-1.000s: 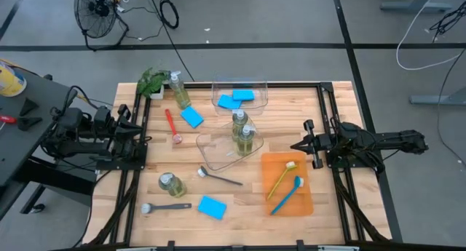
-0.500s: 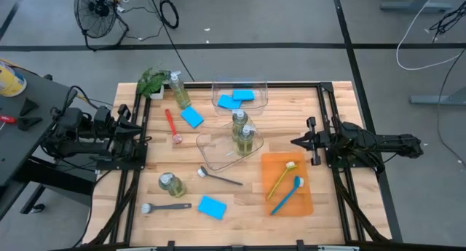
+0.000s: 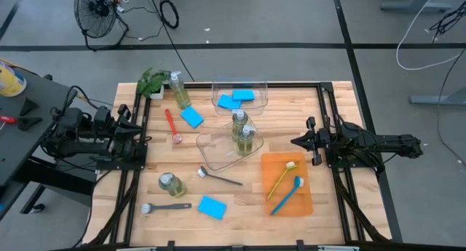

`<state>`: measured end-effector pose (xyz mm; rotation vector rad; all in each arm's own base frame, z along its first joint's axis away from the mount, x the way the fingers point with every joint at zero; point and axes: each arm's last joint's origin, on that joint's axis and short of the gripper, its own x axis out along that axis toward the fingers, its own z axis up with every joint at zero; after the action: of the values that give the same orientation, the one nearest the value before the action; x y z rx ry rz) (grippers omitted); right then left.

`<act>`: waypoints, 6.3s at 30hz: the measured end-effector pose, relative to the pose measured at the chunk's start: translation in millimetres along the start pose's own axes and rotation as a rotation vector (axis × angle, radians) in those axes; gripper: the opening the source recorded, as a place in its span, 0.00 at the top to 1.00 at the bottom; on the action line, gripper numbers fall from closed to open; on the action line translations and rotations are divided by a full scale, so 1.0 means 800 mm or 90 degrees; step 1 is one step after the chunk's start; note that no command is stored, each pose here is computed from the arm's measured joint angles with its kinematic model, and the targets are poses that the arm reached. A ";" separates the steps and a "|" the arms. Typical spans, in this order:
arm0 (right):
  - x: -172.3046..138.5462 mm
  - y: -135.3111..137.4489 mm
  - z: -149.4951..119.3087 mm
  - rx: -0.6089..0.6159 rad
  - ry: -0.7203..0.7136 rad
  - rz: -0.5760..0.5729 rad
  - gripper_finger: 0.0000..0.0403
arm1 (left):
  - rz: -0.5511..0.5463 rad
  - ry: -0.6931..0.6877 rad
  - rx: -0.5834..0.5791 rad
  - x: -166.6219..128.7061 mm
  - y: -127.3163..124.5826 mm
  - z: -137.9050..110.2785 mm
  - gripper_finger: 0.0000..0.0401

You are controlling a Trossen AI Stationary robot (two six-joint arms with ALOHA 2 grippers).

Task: Pick & Place Kitchen Sink Supplies
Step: Put the green dish soap into the bottom transparent bin

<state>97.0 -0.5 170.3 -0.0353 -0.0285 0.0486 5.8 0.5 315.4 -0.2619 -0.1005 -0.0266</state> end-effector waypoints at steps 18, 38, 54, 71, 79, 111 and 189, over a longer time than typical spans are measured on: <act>0.001 -0.001 -0.002 0.058 0.013 -0.024 0.98 | 0.000 0.000 0.000 0.000 0.000 0.000 0.91; 0.001 -0.001 -0.002 0.034 0.014 -0.022 0.98 | 0.000 0.000 0.000 0.000 0.000 0.000 0.91; 0.001 -0.001 -0.002 0.033 0.014 -0.022 0.98 | 0.000 0.000 0.008 0.000 0.000 0.000 0.91; 0.001 -0.001 -0.002 0.033 0.014 -0.022 0.98 | 0.002 -0.001 -0.031 0.000 0.000 0.000 0.91; 0.001 -0.001 -0.002 0.033 0.014 -0.022 0.98 | 0.002 -0.001 -0.029 0.000 0.000 0.000 0.91; 0.001 -0.001 -0.002 0.033 0.014 -0.022 0.98 | 0.044 -0.006 0.027 0.001 0.003 -0.001 0.85; 0.001 -0.001 -0.002 0.033 0.013 -0.022 0.98 | 0.194 0.135 0.120 0.060 0.011 -0.011 0.41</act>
<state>98.1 -1.5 168.6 0.0164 -0.0068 0.0142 54.8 6.2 309.6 -0.0827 0.1486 0.2571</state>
